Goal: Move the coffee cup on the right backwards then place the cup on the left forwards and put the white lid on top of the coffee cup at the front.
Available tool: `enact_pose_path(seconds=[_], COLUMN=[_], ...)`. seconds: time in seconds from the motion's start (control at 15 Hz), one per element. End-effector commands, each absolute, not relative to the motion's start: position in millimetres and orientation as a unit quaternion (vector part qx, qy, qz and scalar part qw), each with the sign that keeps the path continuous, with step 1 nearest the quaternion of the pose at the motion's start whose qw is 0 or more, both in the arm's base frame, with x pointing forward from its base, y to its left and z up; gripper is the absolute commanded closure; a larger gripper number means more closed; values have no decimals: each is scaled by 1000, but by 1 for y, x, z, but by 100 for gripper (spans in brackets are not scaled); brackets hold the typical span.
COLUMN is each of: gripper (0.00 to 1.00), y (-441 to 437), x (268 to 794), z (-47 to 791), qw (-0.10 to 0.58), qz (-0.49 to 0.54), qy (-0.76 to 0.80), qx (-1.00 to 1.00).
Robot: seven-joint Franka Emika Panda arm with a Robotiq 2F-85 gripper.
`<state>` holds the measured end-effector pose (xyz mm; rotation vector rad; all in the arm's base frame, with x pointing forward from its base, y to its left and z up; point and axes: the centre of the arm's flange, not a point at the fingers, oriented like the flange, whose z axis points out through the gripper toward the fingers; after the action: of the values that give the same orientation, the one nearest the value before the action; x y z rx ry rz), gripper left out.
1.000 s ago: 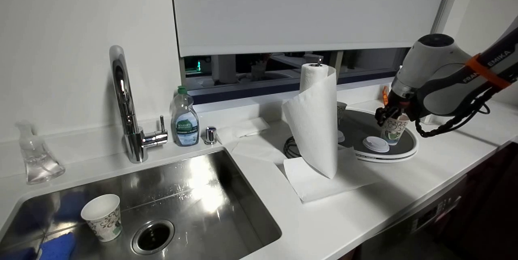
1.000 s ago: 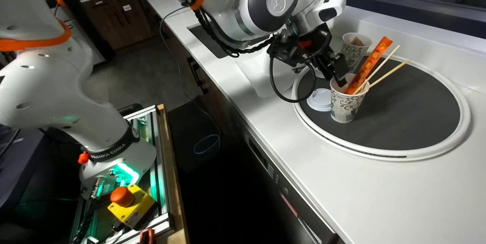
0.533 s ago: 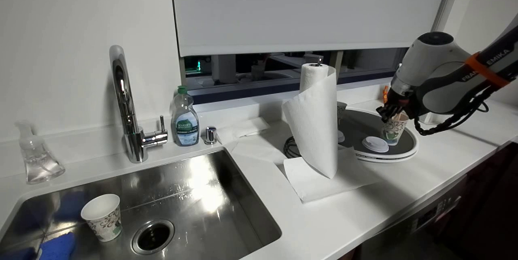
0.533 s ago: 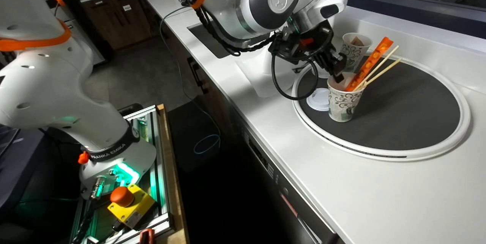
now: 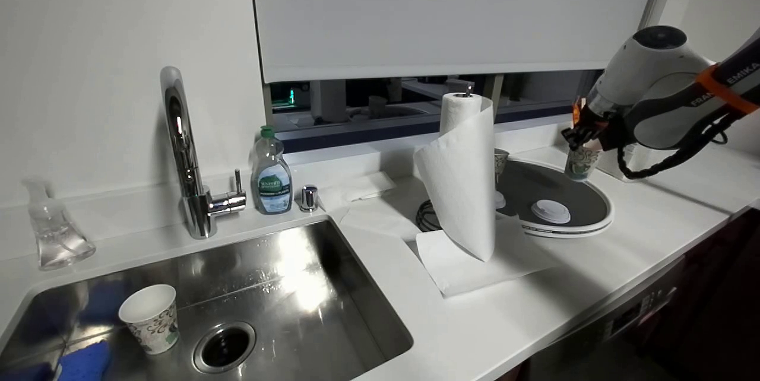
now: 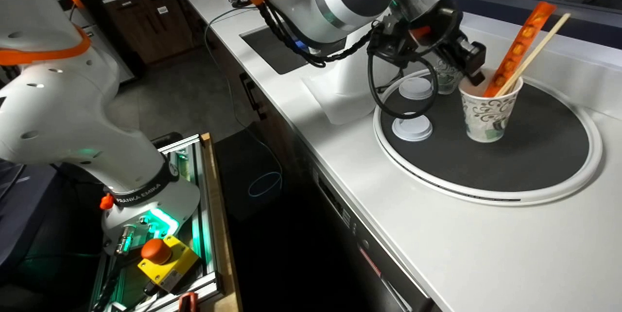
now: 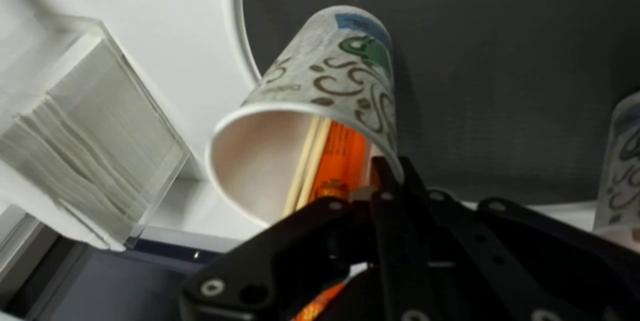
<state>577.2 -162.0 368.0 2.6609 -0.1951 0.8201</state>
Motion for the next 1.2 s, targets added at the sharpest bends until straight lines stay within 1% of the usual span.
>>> enact_pose_path(seconds=[0.0,0.13,0.27,0.33,0.4,0.53,0.6,0.67,0.87,1.13], gripper=[99,99,99,99,96,96,99,99,99,99], y=[-173,-171,-167,-157,-152,-152,-155,-151,-154,-152], x=[609,628,644,618,623,623,622,634,672,702], z=[397,417,427,420,421,421,421,416,415,397], qw=[149,128,108,128,125,126,127,144,155,136], qz=[360,393,400,391,394,393,393,396,413,394], qy=[-68,-63,-61,-71,-67,-66,-68,-71,-77,-71], qx=[918,908,908,909,908,908,908,904,894,906])
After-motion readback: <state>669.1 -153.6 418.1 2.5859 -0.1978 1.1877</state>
